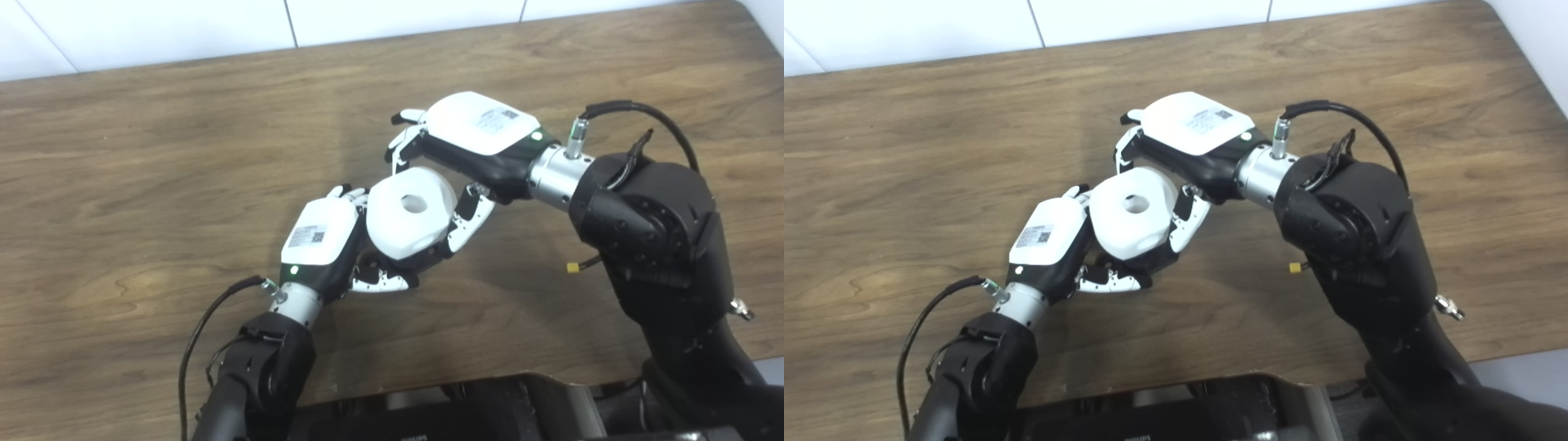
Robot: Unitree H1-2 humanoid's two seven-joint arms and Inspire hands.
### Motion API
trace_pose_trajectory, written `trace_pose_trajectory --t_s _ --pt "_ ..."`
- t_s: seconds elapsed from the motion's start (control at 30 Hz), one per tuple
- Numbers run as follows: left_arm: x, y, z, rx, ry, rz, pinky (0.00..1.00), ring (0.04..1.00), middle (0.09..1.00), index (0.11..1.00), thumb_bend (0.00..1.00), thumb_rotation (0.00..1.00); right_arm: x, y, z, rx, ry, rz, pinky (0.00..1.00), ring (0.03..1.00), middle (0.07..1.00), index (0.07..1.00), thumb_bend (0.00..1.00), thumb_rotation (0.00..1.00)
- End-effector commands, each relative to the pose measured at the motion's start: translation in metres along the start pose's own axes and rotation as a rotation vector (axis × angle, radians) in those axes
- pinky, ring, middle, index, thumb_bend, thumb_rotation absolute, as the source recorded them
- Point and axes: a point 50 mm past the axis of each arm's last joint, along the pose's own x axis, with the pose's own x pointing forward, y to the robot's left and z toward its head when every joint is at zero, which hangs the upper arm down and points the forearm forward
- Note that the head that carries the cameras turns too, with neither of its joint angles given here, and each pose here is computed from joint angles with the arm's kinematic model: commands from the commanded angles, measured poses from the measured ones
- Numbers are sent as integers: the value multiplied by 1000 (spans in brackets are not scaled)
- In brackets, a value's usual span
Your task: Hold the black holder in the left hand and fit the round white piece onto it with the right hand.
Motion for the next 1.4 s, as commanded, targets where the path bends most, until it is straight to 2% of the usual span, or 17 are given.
trace_pose_trajectory --t_s 0.0,0.8,1.37 --pt "2 7 6 11 -26 27 956 875 800 488 518 58 -3 -6 6 -24 -25 -59 876 954 796 484 524 140" --pt "2 9 8 5 -24 23 970 880 806 489 517 59 -5 9 5 -5 -5 -23 907 962 813 485 520 142" --pt "2 8 8 13 -29 26 961 873 802 488 518 59 2 10 0 -17 6 -48 895 957 810 485 521 137"
